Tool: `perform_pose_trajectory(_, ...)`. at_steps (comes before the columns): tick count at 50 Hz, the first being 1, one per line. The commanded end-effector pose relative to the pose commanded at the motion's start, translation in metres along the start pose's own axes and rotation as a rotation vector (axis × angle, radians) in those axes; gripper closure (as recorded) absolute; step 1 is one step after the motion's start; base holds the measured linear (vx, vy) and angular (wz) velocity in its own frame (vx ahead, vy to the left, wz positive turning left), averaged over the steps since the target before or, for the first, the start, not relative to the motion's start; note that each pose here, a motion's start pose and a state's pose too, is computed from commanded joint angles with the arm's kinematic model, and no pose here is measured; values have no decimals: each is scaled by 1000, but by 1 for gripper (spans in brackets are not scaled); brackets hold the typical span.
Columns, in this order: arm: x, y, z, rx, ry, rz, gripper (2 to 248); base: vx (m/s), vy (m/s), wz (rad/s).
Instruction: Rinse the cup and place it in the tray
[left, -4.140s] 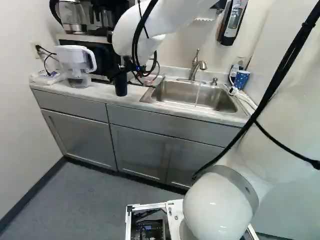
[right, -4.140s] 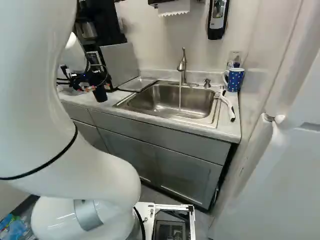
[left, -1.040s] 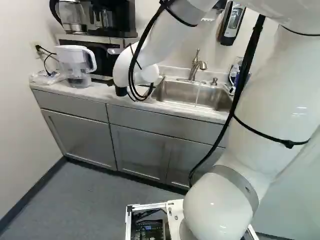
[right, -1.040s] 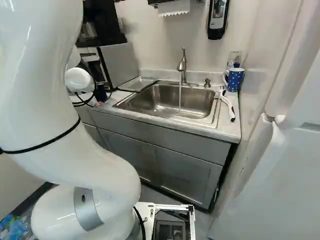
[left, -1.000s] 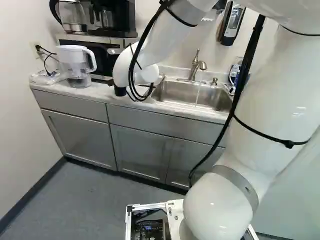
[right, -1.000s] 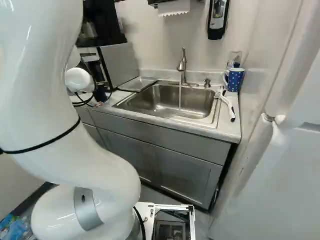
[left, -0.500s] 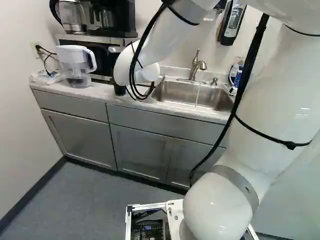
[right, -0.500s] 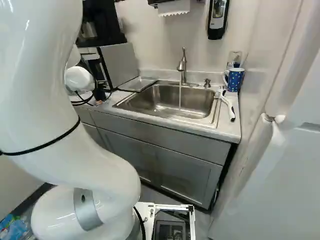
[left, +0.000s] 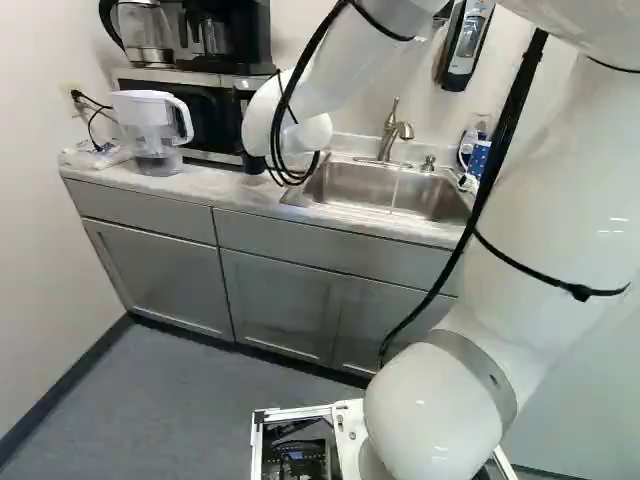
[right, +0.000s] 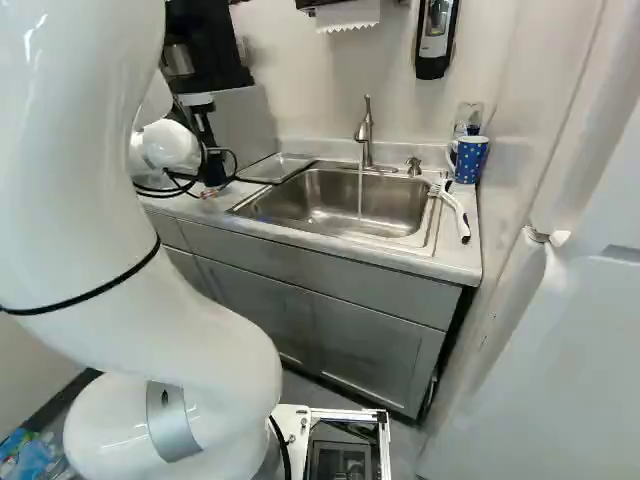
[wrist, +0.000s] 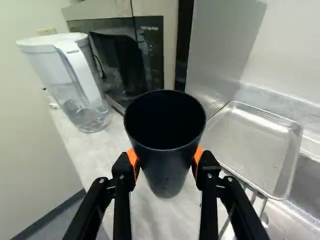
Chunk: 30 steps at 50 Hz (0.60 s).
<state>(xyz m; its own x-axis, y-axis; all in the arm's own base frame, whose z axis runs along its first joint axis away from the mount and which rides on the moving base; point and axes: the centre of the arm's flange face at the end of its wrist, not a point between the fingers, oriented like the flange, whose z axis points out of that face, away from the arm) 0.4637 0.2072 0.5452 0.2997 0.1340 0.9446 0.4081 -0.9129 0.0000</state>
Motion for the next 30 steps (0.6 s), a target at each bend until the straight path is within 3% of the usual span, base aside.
perform_pose_trajectory(30,28,48,-6,-89,56,28,128,0,0,0)
